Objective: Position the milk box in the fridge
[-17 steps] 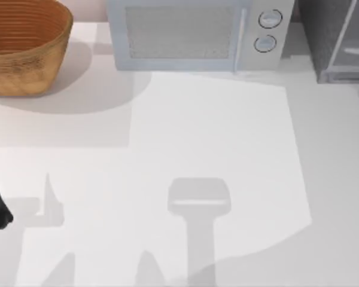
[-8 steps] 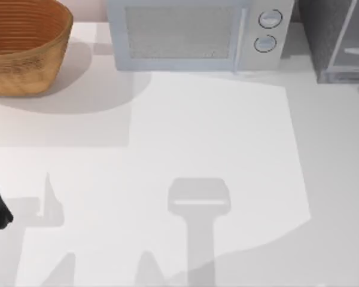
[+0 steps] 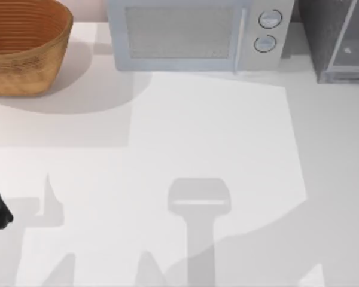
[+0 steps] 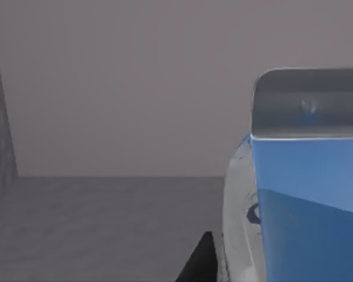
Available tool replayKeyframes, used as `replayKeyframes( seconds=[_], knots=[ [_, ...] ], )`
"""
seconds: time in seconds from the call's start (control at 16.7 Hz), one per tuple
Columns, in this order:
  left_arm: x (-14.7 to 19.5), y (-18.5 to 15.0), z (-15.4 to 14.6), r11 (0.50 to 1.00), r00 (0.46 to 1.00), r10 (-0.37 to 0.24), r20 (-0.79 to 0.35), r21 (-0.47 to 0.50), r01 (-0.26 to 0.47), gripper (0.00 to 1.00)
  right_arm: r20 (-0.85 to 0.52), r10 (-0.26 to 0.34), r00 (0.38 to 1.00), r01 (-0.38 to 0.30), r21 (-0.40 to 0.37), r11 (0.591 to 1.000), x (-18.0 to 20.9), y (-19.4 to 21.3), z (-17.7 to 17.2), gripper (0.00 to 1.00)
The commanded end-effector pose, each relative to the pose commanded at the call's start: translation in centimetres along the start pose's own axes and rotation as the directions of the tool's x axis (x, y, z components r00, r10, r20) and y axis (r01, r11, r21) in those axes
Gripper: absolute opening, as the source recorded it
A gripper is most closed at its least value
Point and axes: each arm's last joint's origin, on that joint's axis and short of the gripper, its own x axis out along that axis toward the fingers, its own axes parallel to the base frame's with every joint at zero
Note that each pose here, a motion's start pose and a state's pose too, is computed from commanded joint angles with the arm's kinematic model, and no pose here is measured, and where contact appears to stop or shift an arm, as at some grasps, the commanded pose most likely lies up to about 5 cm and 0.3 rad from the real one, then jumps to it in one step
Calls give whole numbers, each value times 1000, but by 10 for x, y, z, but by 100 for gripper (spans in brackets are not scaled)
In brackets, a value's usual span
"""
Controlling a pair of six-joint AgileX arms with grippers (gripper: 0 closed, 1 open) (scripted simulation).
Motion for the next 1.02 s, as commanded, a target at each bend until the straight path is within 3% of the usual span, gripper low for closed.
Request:
replayKeyframes(
  seconds=[1.02],
  knots=[
    [0,0,0,1000,1000,0,0,0,0,100,-5,-1,1000,1,-2,1000,71,2,14,0]
  ],
)
